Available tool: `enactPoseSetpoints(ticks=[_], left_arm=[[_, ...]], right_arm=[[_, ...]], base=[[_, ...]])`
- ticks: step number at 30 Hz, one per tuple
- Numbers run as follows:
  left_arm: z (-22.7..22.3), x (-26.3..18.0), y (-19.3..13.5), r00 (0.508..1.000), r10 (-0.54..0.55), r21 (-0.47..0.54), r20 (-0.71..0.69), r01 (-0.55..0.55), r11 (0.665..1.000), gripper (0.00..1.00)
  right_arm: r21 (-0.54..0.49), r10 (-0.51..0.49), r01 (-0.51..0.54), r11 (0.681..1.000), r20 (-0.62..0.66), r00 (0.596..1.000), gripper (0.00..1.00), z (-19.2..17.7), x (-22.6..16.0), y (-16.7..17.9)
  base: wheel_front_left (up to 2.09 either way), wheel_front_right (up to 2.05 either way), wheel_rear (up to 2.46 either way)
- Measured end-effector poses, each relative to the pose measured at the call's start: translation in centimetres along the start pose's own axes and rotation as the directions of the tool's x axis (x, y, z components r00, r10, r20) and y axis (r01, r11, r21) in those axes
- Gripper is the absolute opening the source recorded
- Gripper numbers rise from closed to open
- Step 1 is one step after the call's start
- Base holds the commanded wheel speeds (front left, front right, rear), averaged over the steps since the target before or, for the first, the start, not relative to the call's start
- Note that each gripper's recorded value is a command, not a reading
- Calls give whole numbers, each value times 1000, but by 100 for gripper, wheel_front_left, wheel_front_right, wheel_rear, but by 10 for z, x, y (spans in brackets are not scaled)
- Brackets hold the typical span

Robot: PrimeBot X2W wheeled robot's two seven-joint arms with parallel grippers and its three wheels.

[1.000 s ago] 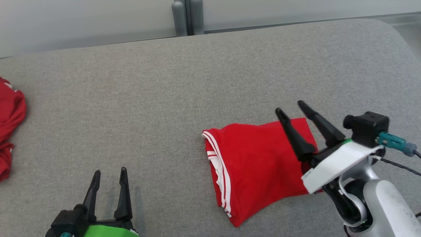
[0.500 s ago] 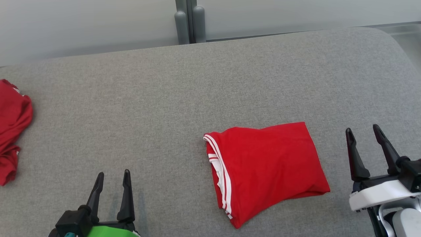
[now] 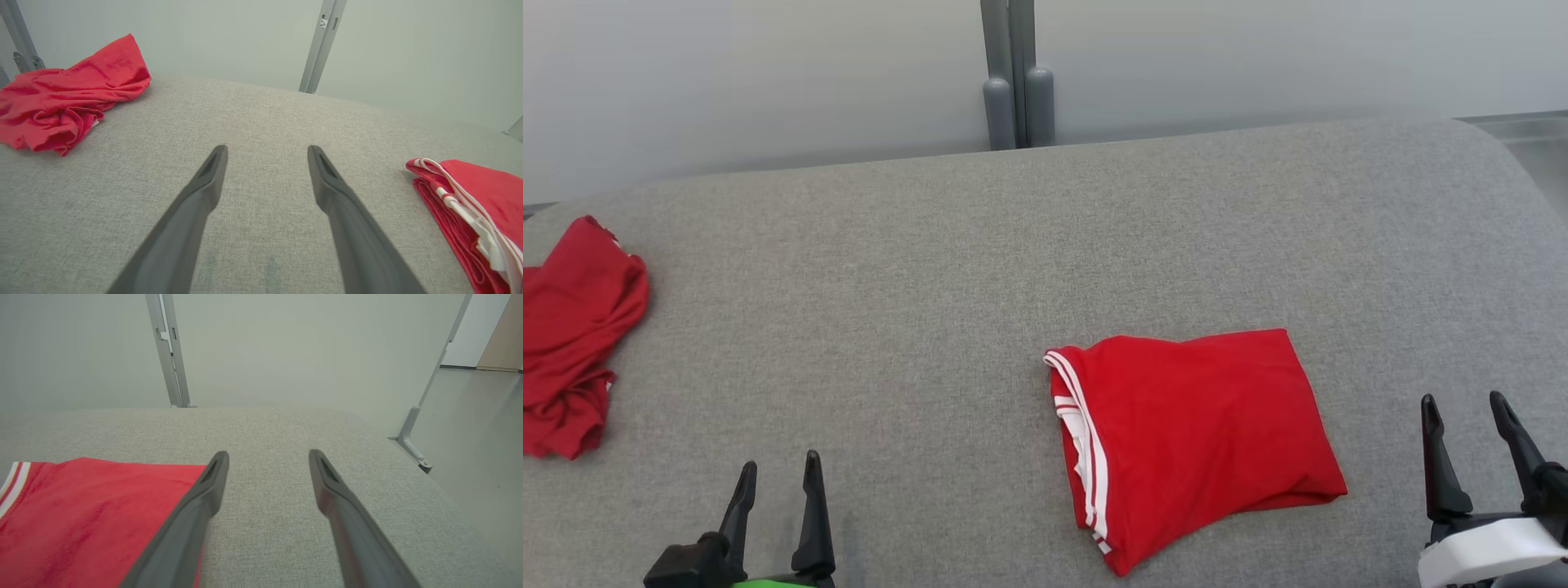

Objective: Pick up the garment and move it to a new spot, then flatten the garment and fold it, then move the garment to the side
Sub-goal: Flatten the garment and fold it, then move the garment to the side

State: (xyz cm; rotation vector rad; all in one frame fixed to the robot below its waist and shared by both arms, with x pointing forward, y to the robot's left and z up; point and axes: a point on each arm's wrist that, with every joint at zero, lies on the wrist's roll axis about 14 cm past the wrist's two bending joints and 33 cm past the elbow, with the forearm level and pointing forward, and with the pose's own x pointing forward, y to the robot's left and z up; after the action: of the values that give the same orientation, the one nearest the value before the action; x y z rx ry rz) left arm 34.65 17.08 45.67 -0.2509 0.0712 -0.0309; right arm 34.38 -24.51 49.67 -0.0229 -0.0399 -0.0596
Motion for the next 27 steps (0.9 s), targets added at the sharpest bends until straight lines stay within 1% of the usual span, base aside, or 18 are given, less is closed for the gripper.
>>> enactPoseSetpoints(ticks=[12,27], left_arm=[[8,-12,12,999,38,5,27,-38,999,100],[8,-16,16,998,47,3,30,-47,999,100]], right_arm=[[-2,13,-13,1000,21,1000,100,7,-4,2],[-7,50,-50,999,36,998,100,11,2,12]], base=[[0,0,0],[0,0,0]])
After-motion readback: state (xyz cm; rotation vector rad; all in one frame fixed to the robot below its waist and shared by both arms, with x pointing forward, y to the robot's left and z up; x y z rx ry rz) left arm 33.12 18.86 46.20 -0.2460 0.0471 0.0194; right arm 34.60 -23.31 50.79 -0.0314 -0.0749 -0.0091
